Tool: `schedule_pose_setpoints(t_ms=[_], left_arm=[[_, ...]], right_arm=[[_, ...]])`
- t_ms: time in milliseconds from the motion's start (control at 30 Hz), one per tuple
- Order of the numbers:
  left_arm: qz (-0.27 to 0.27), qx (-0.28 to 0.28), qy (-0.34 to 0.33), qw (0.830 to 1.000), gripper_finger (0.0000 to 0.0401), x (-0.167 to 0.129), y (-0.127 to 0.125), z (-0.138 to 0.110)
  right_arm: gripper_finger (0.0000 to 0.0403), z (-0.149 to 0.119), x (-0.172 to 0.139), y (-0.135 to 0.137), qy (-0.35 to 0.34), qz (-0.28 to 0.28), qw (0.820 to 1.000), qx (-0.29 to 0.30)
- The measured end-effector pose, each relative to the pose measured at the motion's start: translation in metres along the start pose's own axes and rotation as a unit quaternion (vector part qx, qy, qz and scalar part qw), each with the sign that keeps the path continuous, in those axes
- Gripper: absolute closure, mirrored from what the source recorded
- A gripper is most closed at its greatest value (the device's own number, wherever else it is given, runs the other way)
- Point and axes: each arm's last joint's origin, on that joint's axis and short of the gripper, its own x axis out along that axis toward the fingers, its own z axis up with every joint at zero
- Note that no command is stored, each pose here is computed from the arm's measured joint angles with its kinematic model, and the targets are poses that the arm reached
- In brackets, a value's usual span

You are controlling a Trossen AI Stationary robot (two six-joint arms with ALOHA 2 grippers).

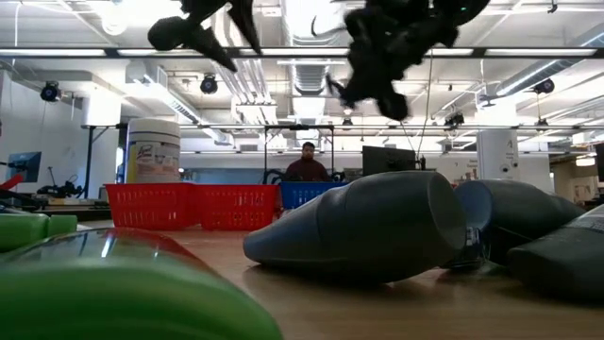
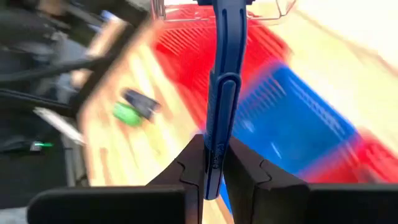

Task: Pick & Place Travel size toiletries
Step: Put the blue razor into the right red bin

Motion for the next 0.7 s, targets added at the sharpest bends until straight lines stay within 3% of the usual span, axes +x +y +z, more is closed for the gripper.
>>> schedule_pose_setpoints(t_ms=[200, 367, 700], left_arm=[[0.01, 0.062, 0.023, 0.998, 0.0167, 0.004, 0.012, 0.01], [0.017, 0.105, 0.046, 0.993, 0.0167, 0.015, 0.03, 0.021], [-0.073, 0.112, 0.043, 0.99, 0.0167, 0.035, 0.07, 0.032]], right_arm=[[0.0366, -0.044, -0.003, -0.03, 0.023, -0.045, 0.988, 0.145], [0.0364, -0.073, 0.0, -0.042, 0.021, -0.08, 0.971, 0.225], [0.0361, -0.081, 0.016, -0.051, 0.008, -0.12, 0.949, 0.291]])
